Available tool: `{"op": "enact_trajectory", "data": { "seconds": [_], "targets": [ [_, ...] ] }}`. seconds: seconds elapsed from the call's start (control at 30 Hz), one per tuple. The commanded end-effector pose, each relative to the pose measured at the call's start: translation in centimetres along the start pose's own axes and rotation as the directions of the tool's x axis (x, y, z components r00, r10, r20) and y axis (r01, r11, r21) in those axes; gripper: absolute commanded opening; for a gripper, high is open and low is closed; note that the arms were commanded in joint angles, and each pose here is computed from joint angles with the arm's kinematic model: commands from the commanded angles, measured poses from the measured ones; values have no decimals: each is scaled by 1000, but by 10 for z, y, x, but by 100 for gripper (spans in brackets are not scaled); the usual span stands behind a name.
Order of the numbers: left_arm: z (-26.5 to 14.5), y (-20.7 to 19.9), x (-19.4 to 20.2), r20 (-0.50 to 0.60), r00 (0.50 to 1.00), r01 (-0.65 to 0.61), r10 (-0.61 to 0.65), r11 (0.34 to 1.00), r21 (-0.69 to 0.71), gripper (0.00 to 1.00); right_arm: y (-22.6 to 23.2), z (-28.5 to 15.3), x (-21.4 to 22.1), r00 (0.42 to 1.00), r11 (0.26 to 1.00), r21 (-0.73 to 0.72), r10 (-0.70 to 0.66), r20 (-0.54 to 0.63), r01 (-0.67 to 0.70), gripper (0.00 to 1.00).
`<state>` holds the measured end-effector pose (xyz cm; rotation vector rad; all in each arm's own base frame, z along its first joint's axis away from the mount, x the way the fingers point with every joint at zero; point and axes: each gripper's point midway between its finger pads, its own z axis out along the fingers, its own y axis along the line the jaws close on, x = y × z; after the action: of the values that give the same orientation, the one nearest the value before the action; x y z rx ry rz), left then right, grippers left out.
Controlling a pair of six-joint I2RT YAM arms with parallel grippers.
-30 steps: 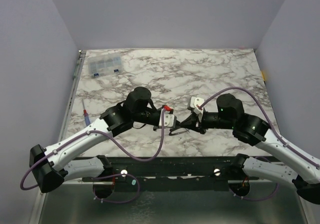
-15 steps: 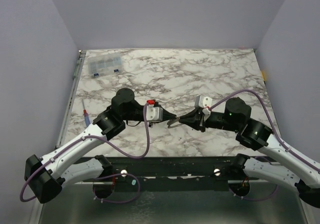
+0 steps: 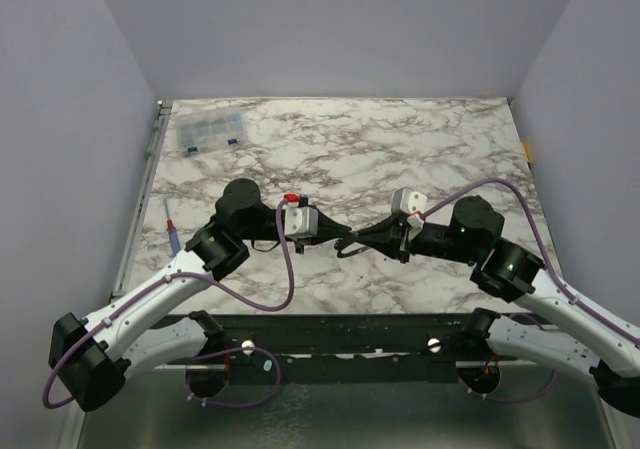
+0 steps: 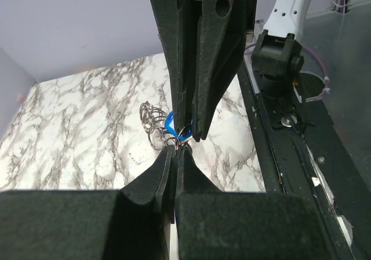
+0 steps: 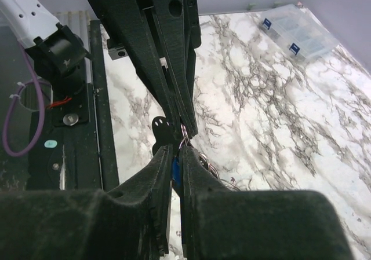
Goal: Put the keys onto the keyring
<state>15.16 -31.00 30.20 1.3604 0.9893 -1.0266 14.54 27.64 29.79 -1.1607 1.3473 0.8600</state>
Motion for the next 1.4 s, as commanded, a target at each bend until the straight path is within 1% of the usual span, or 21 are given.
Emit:
{"op": "enact_trajectory", "data": {
  "seconds": [0.0,0.1,0.13,0.57,0.67,0.77,1.07,1.37],
  "targets": [
    [-4,0,-31,100,992,-79,79,997,2,0,0,1,17,999,999,13,30,-44,-29,11],
    [-5,-1,-33,109,991,-81,80,997,4,0,-2,0,20,998,999,26,34,-52,-33,2],
    [-5,-1,-34,112,991,-80,79,997,8,0,-2,0,21,998,999,29,36,-56,-35,1],
    [-7,-5,-38,132,988,-81,77,996,25,0,-7,1,26,996,998,58,44,-72,-40,1],
    [-7,-7,-39,136,988,-80,74,996,38,0,-14,2,25,995,994,98,62,-74,-54,1],
    [-7,-9,-41,143,987,-82,74,995,49,0,-28,4,24,991,980,177,104,-89,-87,1],
    [-10,-14,-48,164,983,-93,82,994,57,0,-25,17,22,978,975,152,180,-101,-164,1],
    [-12,-16,-52,176,980,-100,88,993,60,0,-28,17,12,974,966,166,211,-78,-196,1]
  ]
}}
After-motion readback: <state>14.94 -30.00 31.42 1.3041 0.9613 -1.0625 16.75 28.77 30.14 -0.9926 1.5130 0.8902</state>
